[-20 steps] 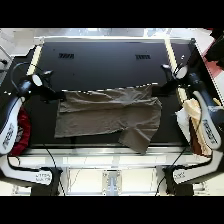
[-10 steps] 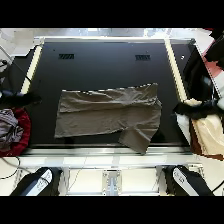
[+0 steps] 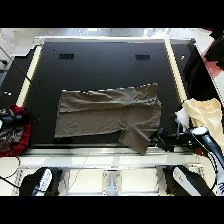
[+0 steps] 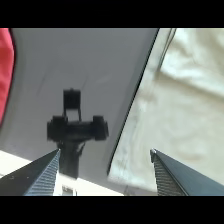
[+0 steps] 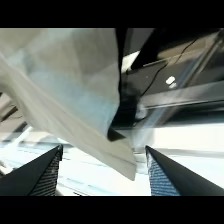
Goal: Fold the shirts.
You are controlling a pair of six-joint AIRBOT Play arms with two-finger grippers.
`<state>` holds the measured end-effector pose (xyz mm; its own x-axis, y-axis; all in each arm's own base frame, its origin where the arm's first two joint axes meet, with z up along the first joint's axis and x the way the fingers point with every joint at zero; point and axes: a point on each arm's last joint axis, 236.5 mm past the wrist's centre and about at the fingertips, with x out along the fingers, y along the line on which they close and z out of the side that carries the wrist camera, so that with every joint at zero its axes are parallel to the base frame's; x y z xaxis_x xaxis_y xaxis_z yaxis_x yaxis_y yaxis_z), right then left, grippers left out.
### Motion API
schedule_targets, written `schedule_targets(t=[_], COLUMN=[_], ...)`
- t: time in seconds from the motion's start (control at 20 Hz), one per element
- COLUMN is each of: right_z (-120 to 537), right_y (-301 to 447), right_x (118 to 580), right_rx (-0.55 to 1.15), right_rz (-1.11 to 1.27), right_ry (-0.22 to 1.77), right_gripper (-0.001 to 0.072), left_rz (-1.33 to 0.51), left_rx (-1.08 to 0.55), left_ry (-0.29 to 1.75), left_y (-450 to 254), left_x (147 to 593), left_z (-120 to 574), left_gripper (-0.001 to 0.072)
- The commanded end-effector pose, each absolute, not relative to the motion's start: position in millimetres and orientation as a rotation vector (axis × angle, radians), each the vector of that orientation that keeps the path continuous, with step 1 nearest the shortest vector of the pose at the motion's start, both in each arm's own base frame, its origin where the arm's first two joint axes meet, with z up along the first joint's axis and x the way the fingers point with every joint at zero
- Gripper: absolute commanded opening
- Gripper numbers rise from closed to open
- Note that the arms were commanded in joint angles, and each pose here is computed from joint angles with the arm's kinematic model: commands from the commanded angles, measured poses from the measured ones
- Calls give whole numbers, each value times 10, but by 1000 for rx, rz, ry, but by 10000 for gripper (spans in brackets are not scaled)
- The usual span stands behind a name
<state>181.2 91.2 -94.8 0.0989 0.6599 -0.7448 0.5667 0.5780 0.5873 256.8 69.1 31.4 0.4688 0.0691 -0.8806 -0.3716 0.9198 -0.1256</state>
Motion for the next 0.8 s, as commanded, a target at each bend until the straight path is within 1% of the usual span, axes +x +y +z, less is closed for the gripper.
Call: schedule_targets(t=[0.0, 0.05, 0.15, 0.25, 0.35, 0.4, 0.45, 0.5, 0.55, 0.6, 0.75], right_z=[-1057, -1094, -1153, -1191, -1239, -1257, -1264, -1266, -1244, -1214, -1095], right_y=[975, 952, 912, 937, 1053, 1142, 1226, 1284, 1334, 1368, 1428], right_x=[1906, 1946, 2027, 2070, 2060, 2063, 2077, 2095, 2105, 2106, 2092], right_rx=[1168, 1175, 1183, 1186, 1148, 1135, 1128, 1107, 1099, 1090, 1073], right_rz=[76, 58, 36, 34, 59, 73, 87, 99, 117, 140, 204], right_ry=[1541, 1528, 1497, 1489, 1510, 1520, 1521, 1516, 1516, 1518, 1522], right_gripper=[587, 586, 514, 508, 507, 493, 381, 179, 9, 15, 15], left_rz=[294, 293, 295, 319, 363, 388, 410, 445, 487, 538, 699], left_rx=[-356, -357, -363, -404, -472, -508, -538, -586, -644, -714, -991], left_ry=[1106, 1114, 1132, 1154, 1178, 1191, 1198, 1199, 1194, 1172, 1012], left_y=[645, 637, 624, 603, 573, 555, 540, 520, 501, 488, 485], left_x=[2401, 2384, 2345, 2284, 2201, 2151, 2102, 2046, 1995, 1957, 1995], left_z=[84, 51, -16, -126, -273, -355, -427, -495, -543, -579, -621], left_gripper=[650, 651, 651, 651, 650, 650, 650, 651, 650, 650, 648])
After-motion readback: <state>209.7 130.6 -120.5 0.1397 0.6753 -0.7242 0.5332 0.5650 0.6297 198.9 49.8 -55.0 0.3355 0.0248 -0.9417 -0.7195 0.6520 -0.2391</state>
